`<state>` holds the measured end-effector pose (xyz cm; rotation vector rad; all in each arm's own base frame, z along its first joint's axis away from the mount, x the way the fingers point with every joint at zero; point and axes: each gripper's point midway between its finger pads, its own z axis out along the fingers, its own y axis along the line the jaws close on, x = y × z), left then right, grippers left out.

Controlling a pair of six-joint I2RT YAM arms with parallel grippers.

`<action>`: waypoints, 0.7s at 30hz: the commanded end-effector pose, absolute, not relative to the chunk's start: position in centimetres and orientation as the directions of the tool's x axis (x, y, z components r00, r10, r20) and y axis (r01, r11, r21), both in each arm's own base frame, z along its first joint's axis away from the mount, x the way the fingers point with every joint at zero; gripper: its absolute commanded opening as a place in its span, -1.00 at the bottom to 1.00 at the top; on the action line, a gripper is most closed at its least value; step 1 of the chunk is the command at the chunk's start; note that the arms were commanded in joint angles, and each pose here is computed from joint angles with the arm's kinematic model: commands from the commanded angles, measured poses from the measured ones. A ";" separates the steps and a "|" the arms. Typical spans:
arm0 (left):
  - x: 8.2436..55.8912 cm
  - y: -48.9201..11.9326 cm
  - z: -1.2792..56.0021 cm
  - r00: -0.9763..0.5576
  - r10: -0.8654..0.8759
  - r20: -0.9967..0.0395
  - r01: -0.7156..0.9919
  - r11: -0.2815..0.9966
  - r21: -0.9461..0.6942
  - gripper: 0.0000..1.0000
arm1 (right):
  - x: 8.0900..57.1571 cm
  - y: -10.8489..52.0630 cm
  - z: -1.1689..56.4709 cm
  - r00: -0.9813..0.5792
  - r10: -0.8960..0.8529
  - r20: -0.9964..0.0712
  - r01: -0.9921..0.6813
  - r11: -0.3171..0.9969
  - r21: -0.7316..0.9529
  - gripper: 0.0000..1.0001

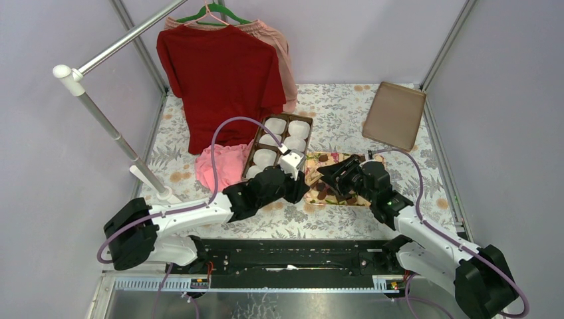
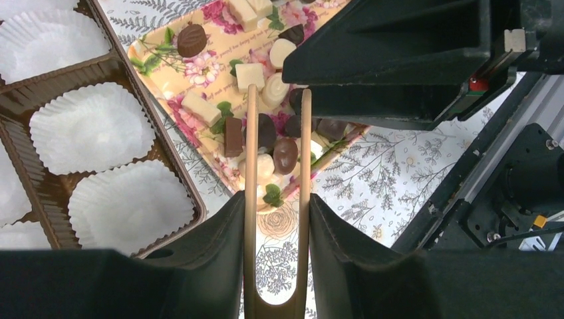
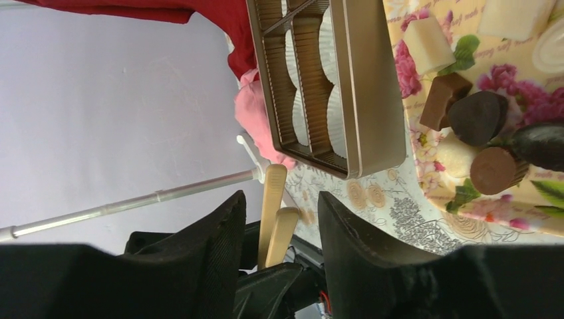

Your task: Pack the chocolate

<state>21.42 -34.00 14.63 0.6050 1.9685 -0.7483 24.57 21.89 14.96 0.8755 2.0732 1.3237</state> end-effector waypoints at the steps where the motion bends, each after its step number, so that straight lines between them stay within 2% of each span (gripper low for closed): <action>1: 21.0 -34.2 16.8 -0.455 0.097 -0.885 0.688 0.669 -0.280 -0.15 | 25.5 22.4 16.7 -0.662 0.730 -0.169 0.153 0.353 0.923 0.05; 15: 21.1 -34.2 19.0 -0.452 0.083 -0.888 0.684 0.671 -0.285 -0.08 | 24.5 24.0 13.6 -0.768 0.621 -0.156 0.166 0.429 0.888 0.09; 18: 21.3 -34.1 18.8 -0.457 0.091 -0.885 0.673 0.686 -0.277 -0.08 | 24.5 23.6 14.3 -0.758 0.622 -0.194 0.140 0.446 0.884 0.12; 21: 21.4 -33.9 18.5 -0.467 0.105 -0.878 0.665 0.696 -0.270 -0.09 | 24.9 22.6 15.5 -0.730 0.621 -0.284 0.093 0.503 0.859 0.18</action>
